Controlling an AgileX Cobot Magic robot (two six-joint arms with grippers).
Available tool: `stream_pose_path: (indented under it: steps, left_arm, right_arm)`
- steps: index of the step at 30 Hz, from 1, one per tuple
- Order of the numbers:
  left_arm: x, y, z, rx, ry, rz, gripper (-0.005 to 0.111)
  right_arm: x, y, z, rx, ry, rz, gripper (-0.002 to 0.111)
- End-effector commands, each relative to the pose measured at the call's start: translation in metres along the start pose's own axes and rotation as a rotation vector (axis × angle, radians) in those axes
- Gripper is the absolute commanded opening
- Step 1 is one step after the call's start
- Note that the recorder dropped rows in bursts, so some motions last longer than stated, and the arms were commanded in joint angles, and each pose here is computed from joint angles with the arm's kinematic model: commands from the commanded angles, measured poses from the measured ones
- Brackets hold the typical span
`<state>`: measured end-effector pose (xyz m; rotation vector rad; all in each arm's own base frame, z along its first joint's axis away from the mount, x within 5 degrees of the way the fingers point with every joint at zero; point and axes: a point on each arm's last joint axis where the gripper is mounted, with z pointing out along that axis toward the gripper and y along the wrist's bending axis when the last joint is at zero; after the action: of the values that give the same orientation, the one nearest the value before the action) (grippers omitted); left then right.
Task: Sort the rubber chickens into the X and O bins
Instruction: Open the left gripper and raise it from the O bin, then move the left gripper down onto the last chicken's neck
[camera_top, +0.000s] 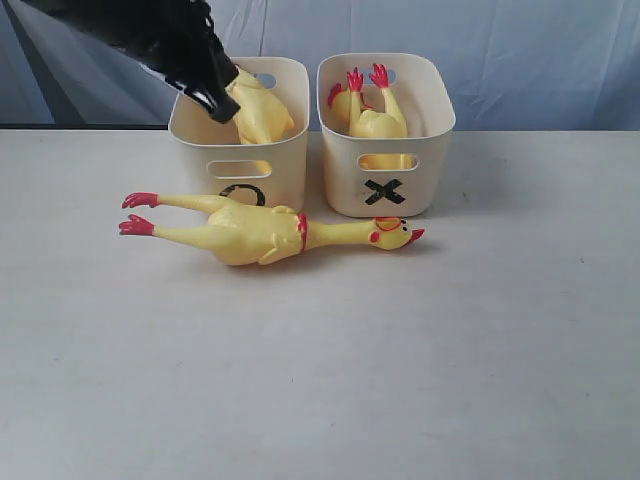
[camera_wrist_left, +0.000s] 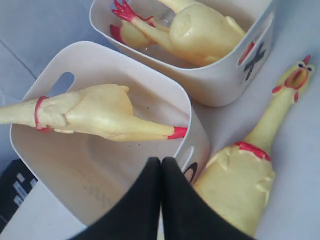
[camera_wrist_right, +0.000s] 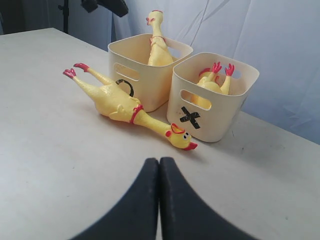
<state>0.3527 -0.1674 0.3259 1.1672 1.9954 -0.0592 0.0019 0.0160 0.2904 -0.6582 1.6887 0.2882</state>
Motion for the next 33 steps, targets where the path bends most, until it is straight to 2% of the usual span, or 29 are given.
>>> stream_pose_path:
  steps: [1,12,15,21,26,33]
  left_arm:
    - [0.001,-0.027,0.003,-0.02,0.011,0.141,0.0]
    - [-0.009,-0.103,0.023,0.051,-0.021,0.431,0.0]
    - [-0.009,-0.118,0.034,0.076,-0.008,0.493,0.0]
    - [-0.002,-0.138,0.064,0.122,0.014,0.524,0.0]
    - [0.004,-0.148,0.087,0.133,0.009,0.538,0.014]
    - [0.015,-0.158,0.117,0.132,-0.009,0.556,0.052]
  right_arm:
    - [-0.001,0.0,-0.001,-0.001,-0.009,0.0,0.0]
    - [-0.001,0.0,-0.001,-0.001,-0.009,0.0,0.0]
    - [-0.001,0.0,-0.001,-0.001,-0.009,0.0,0.0]
    - [-0.001,0.0,-0.001,-0.001,-0.009,0.0,0.0]
    - [-0.001,0.0,-0.001,-0.001,-0.009,0.0,0.0]
    - [-0.001,0.0,-0.001,-0.001,-0.009,0.0,0.0]
